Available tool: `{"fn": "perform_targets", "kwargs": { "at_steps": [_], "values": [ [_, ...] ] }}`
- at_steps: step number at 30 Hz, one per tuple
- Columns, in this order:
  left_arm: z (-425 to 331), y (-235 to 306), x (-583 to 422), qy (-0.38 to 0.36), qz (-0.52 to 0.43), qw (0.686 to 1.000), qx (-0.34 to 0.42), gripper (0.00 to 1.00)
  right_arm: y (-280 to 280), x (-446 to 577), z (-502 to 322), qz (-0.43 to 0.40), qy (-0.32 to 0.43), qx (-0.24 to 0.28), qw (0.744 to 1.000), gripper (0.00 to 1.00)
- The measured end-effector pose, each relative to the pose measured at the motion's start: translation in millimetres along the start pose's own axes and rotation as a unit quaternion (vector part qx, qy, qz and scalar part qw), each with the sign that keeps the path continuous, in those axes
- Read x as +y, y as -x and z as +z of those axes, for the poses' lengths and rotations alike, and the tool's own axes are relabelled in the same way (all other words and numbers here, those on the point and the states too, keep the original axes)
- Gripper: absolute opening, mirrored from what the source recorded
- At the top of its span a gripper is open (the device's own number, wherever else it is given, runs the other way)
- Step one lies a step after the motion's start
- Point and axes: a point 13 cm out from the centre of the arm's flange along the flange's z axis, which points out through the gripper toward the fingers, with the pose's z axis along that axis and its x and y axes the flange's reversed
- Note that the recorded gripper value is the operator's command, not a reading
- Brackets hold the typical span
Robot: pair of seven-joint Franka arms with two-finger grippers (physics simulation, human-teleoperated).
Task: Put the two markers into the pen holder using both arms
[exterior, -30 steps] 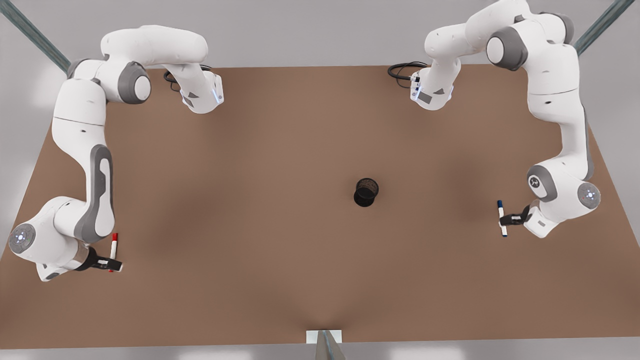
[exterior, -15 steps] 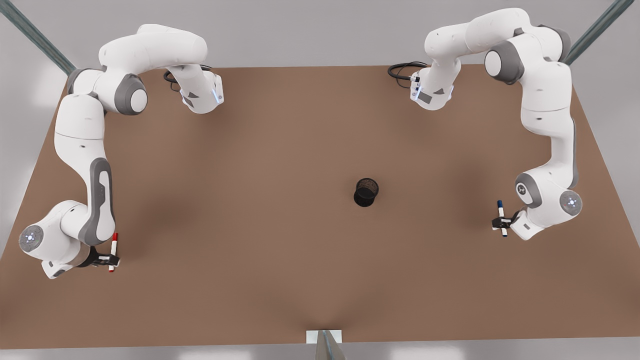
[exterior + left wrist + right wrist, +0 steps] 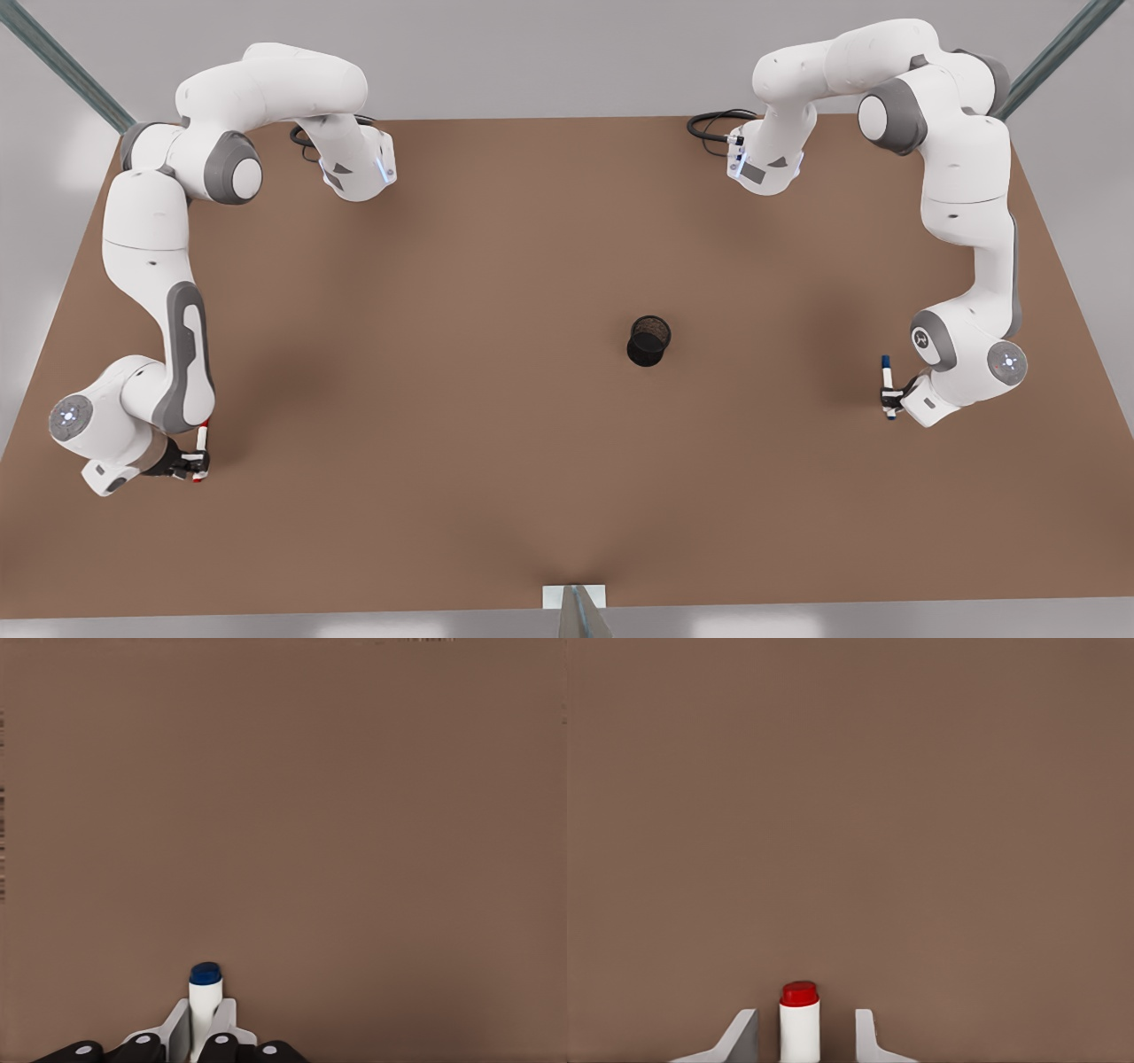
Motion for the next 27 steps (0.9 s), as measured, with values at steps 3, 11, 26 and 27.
{"fn": "perform_targets", "kwargs": {
  "at_steps": [3,11,26,27],
  "values": [
    [-5,7,-5,0.003,0.004,1.0,-0.005,0.21,-2,1,5,-0.008,-0.001,-0.002,1.0,0.49],
    [-172,110,-149,-0.048,0.09,0.99,-0.102,0.21,4,3,2,-0.023,-0.002,-0.012,1.0,0.27],
    [-254,61,-567,-0.342,0.205,0.909,-0.116,0.21,99,157,-234,-0.119,0.018,-0.083,0.989,0.25],
    [-247,56,-569,-0.359,0.202,0.903,-0.122,0.21,100,182,-243,-0.127,0.027,-0.081,0.988,0.25]
  ]
}}
